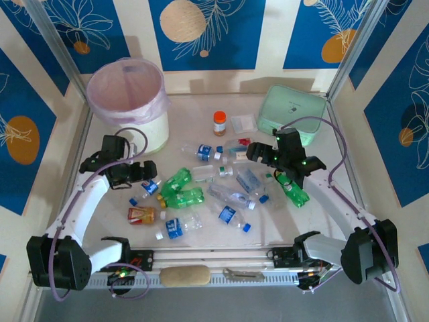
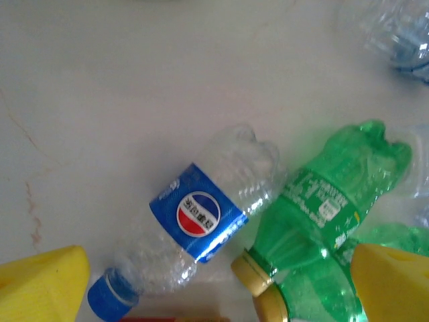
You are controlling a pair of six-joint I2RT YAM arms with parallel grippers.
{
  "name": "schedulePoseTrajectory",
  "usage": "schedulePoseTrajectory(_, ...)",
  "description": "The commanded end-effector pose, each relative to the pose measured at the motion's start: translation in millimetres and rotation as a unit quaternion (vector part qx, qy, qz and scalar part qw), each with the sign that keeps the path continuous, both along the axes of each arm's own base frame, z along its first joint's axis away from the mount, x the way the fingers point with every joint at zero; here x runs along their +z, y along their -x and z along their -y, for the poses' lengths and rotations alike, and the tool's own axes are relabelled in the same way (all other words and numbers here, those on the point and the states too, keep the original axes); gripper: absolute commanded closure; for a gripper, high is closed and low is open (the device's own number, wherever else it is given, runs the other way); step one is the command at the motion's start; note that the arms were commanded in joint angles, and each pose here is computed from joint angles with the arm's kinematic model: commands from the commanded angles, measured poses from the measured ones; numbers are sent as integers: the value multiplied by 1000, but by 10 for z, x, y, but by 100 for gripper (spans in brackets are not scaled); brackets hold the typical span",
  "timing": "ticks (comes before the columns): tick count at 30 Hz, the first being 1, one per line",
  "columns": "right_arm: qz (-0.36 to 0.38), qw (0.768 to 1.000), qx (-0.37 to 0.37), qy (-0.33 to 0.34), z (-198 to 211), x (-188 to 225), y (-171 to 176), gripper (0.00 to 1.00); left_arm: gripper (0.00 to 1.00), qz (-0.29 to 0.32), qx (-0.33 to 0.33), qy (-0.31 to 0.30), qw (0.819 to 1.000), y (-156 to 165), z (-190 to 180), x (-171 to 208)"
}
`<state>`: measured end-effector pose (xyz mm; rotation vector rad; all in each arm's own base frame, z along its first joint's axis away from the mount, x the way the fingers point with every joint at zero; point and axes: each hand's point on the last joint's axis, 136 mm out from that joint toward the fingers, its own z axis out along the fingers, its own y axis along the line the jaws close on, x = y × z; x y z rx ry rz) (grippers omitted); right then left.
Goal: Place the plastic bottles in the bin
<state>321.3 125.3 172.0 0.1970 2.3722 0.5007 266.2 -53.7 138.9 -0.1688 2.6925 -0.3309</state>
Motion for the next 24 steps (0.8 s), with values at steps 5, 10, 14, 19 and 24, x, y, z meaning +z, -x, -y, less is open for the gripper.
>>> schedulePoseTrajectory(5, 4, 1000, -18, -11, -38, 12, -46, 1, 0, -55, -11, 17, 998, 104, 92, -263)
schedulePoseTrajectory(10, 9, 1000, -24, -3, -17, 31, -48, 1, 0, -69, -14, 5, 997, 43, 100, -471)
schedulePoseTrajectory(14, 15, 999, -33, 1, 13, 49, -47, 1, 0, -79, -20, -7, 997, -44, 116, -625)
schedulePoseTrajectory(19, 20, 999, -40, 4, 48, 62, -6, 1, 0, -102, -43, -38, 993, -121, 140, -811)
schedulePoseTrajectory(24, 31, 998, -52, 12, 121, 68, 26, 1, 0, -121, -58, -96, 986, -138, 28, -939)
